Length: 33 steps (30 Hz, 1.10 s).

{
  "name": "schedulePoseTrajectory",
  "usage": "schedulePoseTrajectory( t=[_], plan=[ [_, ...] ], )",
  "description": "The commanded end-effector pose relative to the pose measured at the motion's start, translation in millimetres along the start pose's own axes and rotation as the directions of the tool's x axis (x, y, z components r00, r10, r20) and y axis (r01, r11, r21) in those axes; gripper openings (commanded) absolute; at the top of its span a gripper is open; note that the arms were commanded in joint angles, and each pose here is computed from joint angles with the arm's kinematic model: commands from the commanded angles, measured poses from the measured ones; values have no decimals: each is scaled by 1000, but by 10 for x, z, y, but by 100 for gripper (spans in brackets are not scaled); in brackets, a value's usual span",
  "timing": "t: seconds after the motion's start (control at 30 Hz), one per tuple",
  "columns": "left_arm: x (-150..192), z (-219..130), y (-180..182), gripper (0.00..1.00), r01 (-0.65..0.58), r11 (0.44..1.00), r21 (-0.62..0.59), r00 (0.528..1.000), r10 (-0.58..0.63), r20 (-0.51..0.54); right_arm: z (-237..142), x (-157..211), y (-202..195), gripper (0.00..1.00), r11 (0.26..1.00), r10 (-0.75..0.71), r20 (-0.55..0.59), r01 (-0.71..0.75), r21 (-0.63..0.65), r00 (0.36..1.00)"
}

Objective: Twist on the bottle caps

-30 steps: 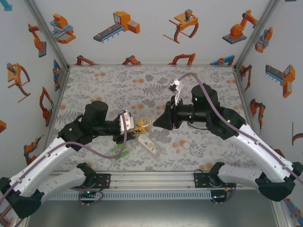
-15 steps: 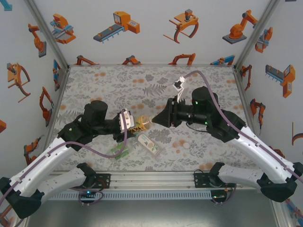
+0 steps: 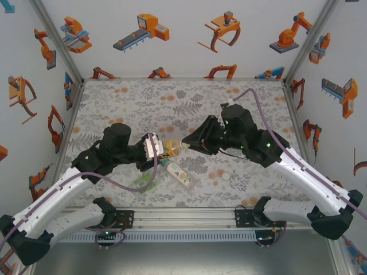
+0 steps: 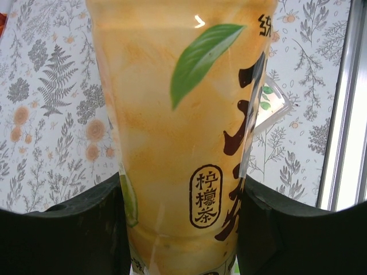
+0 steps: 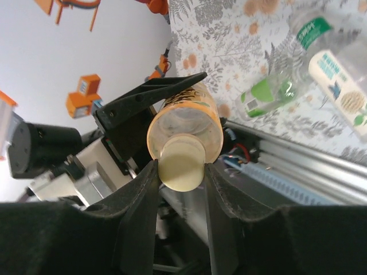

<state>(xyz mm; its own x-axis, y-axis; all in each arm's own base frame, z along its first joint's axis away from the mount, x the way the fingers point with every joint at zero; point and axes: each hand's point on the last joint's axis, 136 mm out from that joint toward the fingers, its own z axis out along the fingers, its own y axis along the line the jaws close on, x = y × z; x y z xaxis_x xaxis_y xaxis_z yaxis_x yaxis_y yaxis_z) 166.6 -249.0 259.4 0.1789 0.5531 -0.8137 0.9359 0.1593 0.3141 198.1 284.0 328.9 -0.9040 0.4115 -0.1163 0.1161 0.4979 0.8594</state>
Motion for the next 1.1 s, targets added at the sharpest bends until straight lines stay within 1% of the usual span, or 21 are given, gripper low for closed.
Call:
schedulePoseTrajectory(
  t=[0.0,0.13,0.23,0.27,0.3,0.33,0.43,0.5,0.57,0.6,0.73,0.83,1.07],
  plan=[
    [-364,-64,48,0,-91,996,-17,985,92,143,105,170,-181,0,977,209,-70,-205,61,975],
    [-383,-74,11,0,-111,994,-1,982,110,155,46,117,-75,0,987,159,-51,-157,36,986],
    [-365,-68,-36,0,-123,992,18,980,118,161,-13,50,46,18,997,72,-26,-72,9,997],
    [-364,-68,-53,0,-129,991,26,979,123,163,-30,32,68,23,999,48,-20,-48,6,999],
    [-361,-68,-70,0,-131,991,34,979,123,164,-62,12,108,31,1000,8,-11,-8,-1,1000],
    [-354,-68,-89,0,-132,990,43,979,123,163,-98,-17,127,36,1000,-24,3,24,3,1000],
    [-336,-70,-125,0,-129,990,62,980,117,161,-224,-100,236,44,992,-124,42,124,-10,991],
    [-332,-74,-142,0,-124,990,69,981,111,160,-311,-158,303,48,976,-214,75,216,-17,974],
    [-332,-85,-153,0,-120,990,73,981,107,161,-386,-208,350,59,959,-279,104,283,-20,955],
    [-326,-84,-158,0,-117,990,76,982,104,160,-418,-235,368,62,948,-312,119,316,-18,943],
    [-336,-92,-153,0,-111,991,76,982,97,160,-495,-309,424,64,889,-451,155,457,-3,879],
    [-316,-72,-116,0,-98,993,63,986,89,143,-526,-368,398,63,861,-503,172,508,23,847],
    [-274,-45,-51,0,-66,997,35,991,61,115,-511,-434,228,61,864,-503,171,500,67,847]
  ],
)
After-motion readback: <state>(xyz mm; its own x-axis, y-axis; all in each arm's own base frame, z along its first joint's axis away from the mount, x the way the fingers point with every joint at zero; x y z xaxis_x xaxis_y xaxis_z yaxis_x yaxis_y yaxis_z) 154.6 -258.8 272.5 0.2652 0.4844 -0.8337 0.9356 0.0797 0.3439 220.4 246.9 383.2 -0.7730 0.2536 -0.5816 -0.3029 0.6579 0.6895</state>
